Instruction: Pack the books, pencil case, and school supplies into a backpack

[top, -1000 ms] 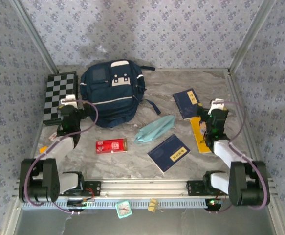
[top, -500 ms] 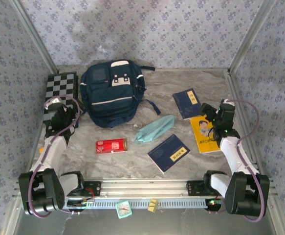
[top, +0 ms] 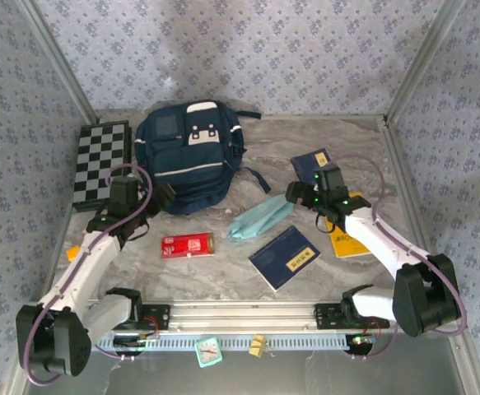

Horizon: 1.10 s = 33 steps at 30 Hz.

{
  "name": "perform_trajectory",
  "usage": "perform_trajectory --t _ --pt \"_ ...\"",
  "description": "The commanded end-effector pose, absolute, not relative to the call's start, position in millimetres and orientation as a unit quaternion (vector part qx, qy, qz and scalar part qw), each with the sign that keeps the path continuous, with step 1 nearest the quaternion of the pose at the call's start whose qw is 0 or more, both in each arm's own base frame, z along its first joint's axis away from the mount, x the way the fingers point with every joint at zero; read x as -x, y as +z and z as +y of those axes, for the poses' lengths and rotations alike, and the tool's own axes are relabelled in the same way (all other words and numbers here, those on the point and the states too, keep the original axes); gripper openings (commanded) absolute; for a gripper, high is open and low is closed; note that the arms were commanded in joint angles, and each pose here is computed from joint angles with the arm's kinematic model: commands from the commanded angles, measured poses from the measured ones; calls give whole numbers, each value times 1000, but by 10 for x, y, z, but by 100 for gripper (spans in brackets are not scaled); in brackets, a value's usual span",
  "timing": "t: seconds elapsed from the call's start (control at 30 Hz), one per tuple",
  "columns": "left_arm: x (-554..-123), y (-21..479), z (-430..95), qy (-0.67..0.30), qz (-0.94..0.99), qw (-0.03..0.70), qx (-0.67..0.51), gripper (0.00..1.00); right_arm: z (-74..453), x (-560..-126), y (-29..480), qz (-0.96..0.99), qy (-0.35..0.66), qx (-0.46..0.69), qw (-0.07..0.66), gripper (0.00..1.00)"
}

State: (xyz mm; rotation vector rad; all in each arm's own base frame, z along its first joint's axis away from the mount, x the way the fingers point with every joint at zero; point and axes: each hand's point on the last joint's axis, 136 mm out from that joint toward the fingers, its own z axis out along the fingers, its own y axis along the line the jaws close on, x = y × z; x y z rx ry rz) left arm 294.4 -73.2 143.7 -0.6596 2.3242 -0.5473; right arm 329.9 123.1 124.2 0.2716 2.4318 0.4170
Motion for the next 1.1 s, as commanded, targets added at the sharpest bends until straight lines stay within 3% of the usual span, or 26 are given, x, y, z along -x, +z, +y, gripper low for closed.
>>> perform_trajectory --t 0.0,0.4,0.5,0.7,1.07 --pt "-2834 1452 -904 -214 892 290 274 100 1408 -3263 1197 934 158 -121 297 100" --pt "-3269 1433 -1306 -237 853 285 368 100 1979 -3462 1158 942 162 -76 284 100" --pt "-3294 1350 -1302 -205 854 275 391 99 2030 -3506 1150 944 163 -73 277 100" --pt "-3350 1191 -1346 -194 834 272 439 89 2089 -3574 1195 944 163 -61 279 100" --pt "-3605 903 -1290 -145 823 281 472 80 2089 -3665 1235 944 162 -55 283 100"
